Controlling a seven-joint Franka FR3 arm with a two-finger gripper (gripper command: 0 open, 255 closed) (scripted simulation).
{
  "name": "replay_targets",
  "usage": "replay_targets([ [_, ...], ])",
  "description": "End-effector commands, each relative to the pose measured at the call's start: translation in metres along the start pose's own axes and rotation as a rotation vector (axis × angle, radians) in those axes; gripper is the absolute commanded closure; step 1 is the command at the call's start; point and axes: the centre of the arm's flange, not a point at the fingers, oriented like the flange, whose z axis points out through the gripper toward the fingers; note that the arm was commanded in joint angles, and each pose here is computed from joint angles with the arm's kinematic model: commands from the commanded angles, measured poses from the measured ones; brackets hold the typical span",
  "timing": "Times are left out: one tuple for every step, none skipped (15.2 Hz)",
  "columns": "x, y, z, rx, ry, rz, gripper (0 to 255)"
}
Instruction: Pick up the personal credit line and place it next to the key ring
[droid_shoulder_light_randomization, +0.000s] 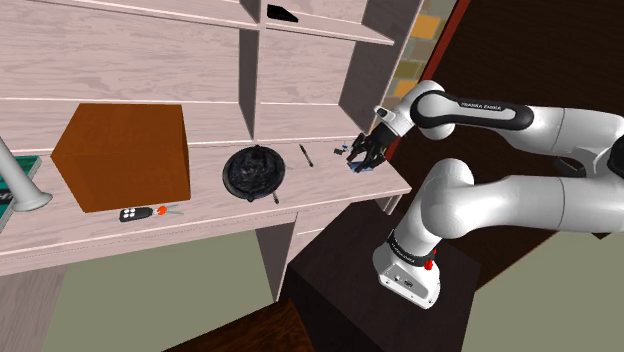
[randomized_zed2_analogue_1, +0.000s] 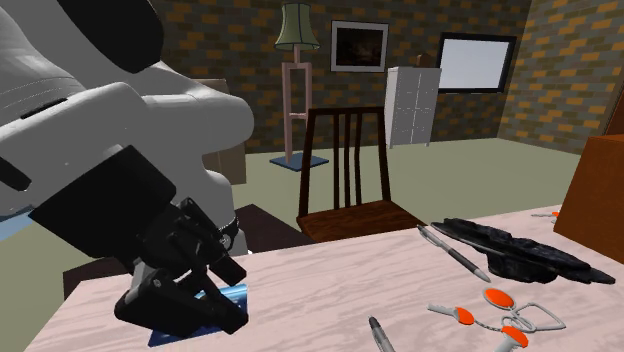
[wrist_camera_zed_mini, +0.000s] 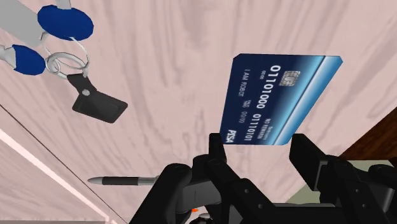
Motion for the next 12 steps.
replay_targets([
  [0.006,0.000,-0.009,0.000,0.000,0.000,255],
  [0.009,0.000,-0.013,0.000,0.000,0.000,255],
  [0.012,0.000,-0.018,0.000,0.000,0.000,255],
  [0.015,0.000,-0.022,0.000,0.000,0.000,255],
  [0.018,0.000,-0.026,0.000,0.000,0.000,255],
  [0.021,0.000,-0.031,0.000,0.000,0.000,255],
  [0.024,0.000,-0.035,0.000,0.000,0.000,255],
  [0.027,0.000,-0.040,0.000,0.000,0.000,255],
  [0.030,0.000,-0.044,0.000,0.000,0.000,255],
  [0.033,0.000,-0.048,0.000,0.000,0.000,255],
  [0.035,0.000,-0.051,0.000,0.000,0.000,255],
  [0.045,-0.003,-0.044,0.000,0.000,0.000,255],
])
